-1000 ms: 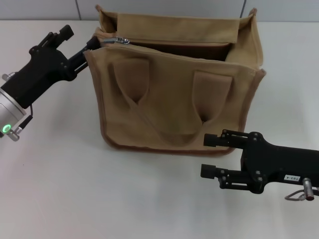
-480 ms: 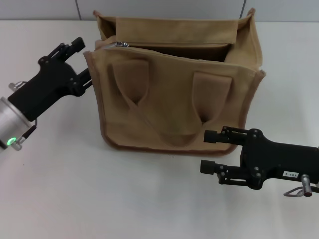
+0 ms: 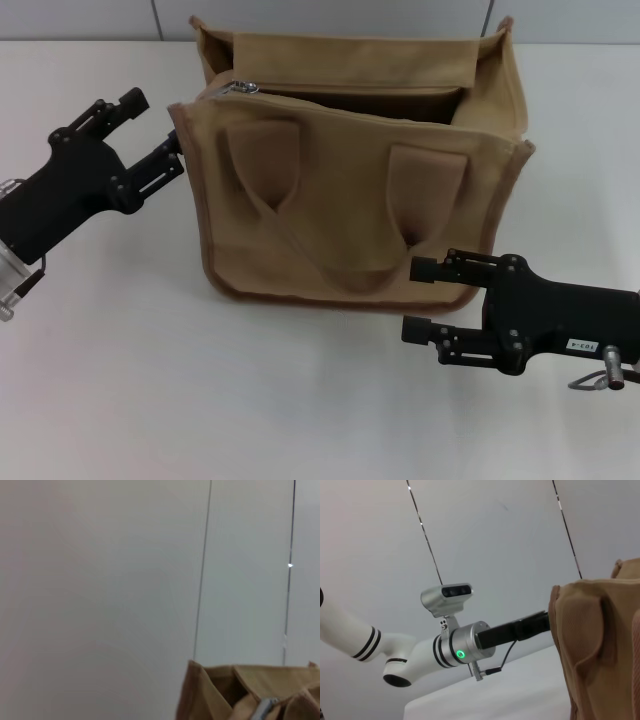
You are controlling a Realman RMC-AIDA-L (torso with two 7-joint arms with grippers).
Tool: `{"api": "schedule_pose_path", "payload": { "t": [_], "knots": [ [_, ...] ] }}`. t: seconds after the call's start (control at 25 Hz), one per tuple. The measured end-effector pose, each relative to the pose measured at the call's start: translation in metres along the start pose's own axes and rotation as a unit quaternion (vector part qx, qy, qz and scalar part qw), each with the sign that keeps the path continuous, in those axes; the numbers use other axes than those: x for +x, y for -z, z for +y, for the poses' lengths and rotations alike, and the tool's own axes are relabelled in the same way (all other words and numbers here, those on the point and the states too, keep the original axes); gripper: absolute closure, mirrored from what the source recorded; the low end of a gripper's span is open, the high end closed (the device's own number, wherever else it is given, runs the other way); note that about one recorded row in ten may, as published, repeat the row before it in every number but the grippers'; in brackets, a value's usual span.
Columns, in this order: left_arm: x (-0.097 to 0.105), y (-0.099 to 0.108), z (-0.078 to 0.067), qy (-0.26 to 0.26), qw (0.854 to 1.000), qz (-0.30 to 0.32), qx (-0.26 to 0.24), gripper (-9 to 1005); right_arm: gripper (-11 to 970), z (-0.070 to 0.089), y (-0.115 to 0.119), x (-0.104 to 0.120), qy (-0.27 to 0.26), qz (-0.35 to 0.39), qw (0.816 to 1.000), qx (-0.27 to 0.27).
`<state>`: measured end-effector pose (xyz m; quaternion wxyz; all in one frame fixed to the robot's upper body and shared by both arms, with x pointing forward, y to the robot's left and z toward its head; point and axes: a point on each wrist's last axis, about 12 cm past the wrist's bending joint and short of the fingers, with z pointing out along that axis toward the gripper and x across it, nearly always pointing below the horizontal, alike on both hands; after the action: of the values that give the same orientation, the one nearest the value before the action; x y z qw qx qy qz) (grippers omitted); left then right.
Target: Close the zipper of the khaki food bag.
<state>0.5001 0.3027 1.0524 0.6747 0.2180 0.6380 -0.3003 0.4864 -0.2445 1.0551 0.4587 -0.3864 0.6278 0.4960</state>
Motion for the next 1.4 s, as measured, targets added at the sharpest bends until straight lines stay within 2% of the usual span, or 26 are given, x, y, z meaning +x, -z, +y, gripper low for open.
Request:
{"api": "schedule_pose_path", "payload": {
  "t": [0.28,0.48,0.68,1.12,1.4],
  "knots": [
    [0.0,-0.038,-0.001,-0.014,0.998,0.04,0.041,258,237,-0.001,-0.002,-0.002,0.002,0.0,1.0,-0.002],
    [-0.006,-0.045,0.005,-0.01,1.0,0.02,0.02,259,236,0.0,0.0,0.001,-0.002,-0.002,1.0,0.001],
    [-0.01,-0.04,0.009,-0.003,1.0,-0.005,-0.006,260,236,0.001,0.0,0.002,-0.006,-0.005,1.0,0.005],
    [-0.007,-0.035,0.012,-0.008,1.0,0.004,-0.02,262,236,-0.001,0.0,-0.001,-0.003,-0.005,1.0,0.003],
    [-0.009,-0.008,0.018,-0.033,0.999,0.023,-0.028,263,236,-0.002,0.0,0.0,-0.003,-0.004,1.0,0.011]
  ]
}}
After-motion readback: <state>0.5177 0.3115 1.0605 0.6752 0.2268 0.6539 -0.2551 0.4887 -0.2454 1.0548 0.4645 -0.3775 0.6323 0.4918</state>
